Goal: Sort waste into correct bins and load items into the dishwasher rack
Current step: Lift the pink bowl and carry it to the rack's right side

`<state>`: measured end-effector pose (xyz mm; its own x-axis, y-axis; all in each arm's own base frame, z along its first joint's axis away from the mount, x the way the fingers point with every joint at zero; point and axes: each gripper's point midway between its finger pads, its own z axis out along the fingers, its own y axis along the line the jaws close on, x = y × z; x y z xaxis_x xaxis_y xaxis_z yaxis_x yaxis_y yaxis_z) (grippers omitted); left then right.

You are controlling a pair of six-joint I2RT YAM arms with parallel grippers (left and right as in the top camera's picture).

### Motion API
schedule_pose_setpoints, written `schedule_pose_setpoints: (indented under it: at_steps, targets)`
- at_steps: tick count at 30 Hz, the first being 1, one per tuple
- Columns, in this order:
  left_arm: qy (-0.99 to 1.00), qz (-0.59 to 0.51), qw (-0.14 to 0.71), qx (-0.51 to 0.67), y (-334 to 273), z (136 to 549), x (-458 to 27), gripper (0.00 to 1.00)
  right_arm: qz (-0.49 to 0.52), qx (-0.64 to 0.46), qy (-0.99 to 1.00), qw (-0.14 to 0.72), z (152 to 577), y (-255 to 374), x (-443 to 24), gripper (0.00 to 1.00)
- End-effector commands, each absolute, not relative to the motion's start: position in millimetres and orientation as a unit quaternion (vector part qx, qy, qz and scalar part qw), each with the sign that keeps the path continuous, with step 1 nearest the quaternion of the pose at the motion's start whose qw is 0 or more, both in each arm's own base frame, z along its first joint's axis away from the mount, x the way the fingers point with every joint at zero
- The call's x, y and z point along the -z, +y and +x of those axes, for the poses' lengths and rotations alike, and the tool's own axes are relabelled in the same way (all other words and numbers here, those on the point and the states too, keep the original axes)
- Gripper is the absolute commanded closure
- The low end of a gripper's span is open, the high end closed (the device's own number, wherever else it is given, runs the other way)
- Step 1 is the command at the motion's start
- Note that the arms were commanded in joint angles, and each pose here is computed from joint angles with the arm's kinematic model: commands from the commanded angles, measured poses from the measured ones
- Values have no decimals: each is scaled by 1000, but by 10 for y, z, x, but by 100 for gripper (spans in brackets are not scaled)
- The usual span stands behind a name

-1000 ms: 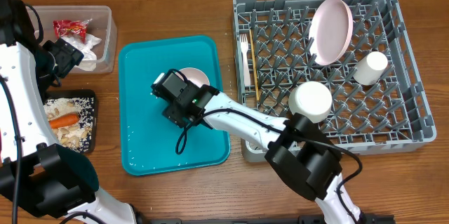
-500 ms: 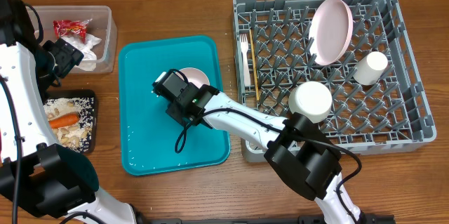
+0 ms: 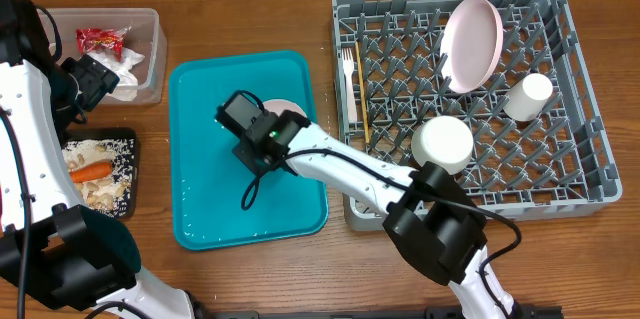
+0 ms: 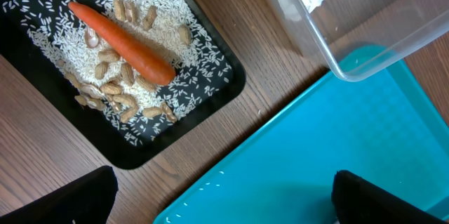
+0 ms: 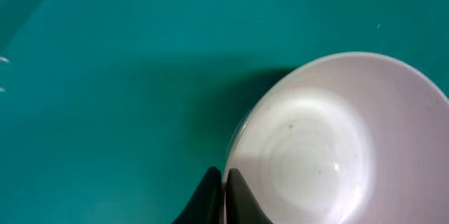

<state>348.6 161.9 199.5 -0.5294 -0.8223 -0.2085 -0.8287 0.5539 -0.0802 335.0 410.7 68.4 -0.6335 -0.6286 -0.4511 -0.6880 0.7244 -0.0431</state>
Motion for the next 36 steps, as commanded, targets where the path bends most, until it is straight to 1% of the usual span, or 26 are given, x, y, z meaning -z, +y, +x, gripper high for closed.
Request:
schedule_pose_setpoints:
  at_steps: [1,4,7,12,16,18,24,26,32,36]
  targets:
    - [870,-477,122,-19,1630,3478,-2061,0,-316,-114,901,277,3472,4212,-1462,96]
    - [870,-477,122,-19,1630,3478,-2061,0,-266,-139,907,296,3509,4111,-1940,96]
    - [870,-477,121,-19,1630,3478,-2060,0,-202,-166,912,316,3555,3863,-2409,96]
    - [870,-477,121,-19,1630,3478,-2060,0,-64,-192,919,338,3687,3066,-3064,96]
    - [870,-477,122,-19,1630,3478,-2061,0,-11,-222,917,331,3746,2496,-3346,96]
    - [870,-477,121,-19,1630,3478,-2060,0,2,-250,915,318,3779,2317,-3412,96]
    - [870,-477,122,-19,1631,3479,-2061,0,-28,-382,883,273,3906,2018,-3534,96]
    - [870,-477,122,-19,1630,3478,-2061,0,-19,-412,872,265,3962,1878,-3543,96]
    - [870,-477,121,-19,1630,3478,-2060,0,36,-464,854,232,4051,1356,-3387,96]
    - [870,-477,122,-19,1630,3478,-2061,0,76,-507,836,195,3994,1055,-3247,96]
